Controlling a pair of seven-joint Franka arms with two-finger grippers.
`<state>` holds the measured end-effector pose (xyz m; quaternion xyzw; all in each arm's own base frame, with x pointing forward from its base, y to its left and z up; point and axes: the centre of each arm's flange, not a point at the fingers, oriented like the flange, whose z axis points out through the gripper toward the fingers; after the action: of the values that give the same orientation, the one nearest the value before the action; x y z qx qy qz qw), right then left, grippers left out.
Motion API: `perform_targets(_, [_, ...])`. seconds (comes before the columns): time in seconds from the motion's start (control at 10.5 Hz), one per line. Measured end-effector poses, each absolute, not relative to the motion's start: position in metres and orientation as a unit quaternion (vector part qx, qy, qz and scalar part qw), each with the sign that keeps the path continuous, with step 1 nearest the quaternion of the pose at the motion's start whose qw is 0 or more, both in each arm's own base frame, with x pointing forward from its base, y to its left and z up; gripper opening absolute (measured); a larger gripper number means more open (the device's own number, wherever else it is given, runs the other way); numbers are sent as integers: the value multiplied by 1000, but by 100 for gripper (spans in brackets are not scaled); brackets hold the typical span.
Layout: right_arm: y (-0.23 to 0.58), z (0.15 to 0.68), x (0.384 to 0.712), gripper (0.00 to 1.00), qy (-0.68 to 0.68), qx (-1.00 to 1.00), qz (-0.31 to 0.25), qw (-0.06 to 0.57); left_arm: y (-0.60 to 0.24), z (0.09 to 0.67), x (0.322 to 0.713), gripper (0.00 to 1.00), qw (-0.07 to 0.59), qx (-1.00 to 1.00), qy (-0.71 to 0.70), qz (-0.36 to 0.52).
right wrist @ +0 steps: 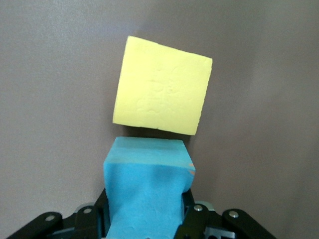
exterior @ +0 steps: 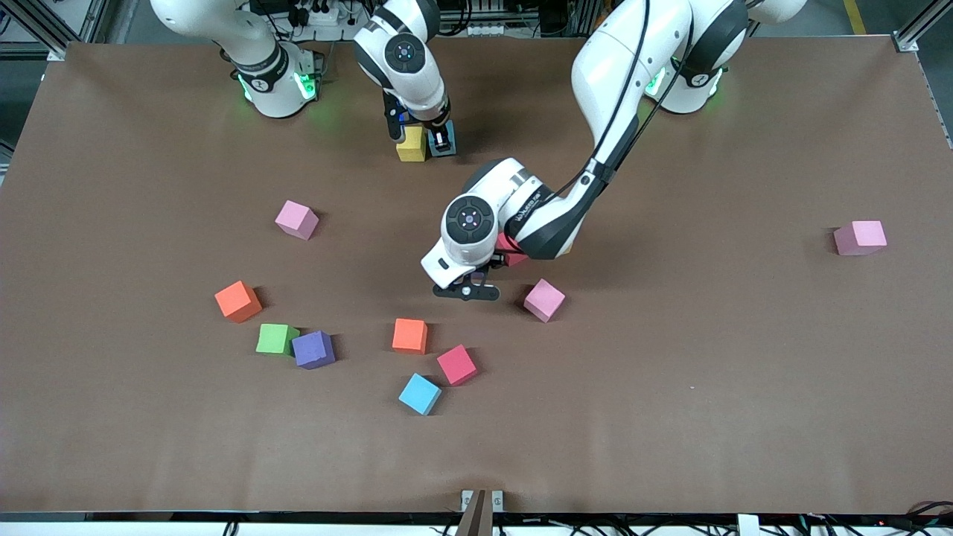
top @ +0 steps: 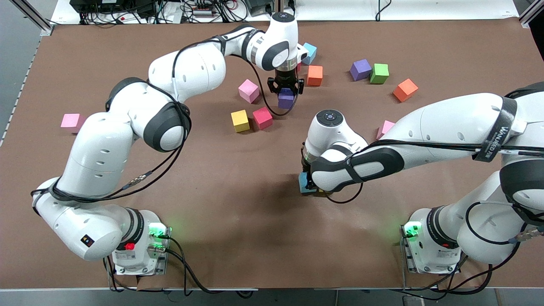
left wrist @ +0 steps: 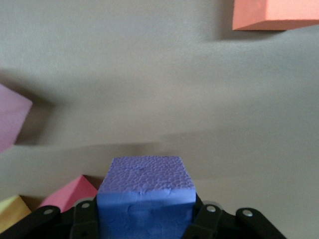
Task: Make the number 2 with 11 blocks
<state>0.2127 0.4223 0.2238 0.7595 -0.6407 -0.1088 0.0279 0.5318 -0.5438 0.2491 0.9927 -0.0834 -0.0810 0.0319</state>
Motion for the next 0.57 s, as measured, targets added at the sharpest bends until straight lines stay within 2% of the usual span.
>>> perform_targets(0.57, [419, 221, 214, 56, -644, 757, -108, 28, -527, 274, 539, 58, 44, 920, -381, -85])
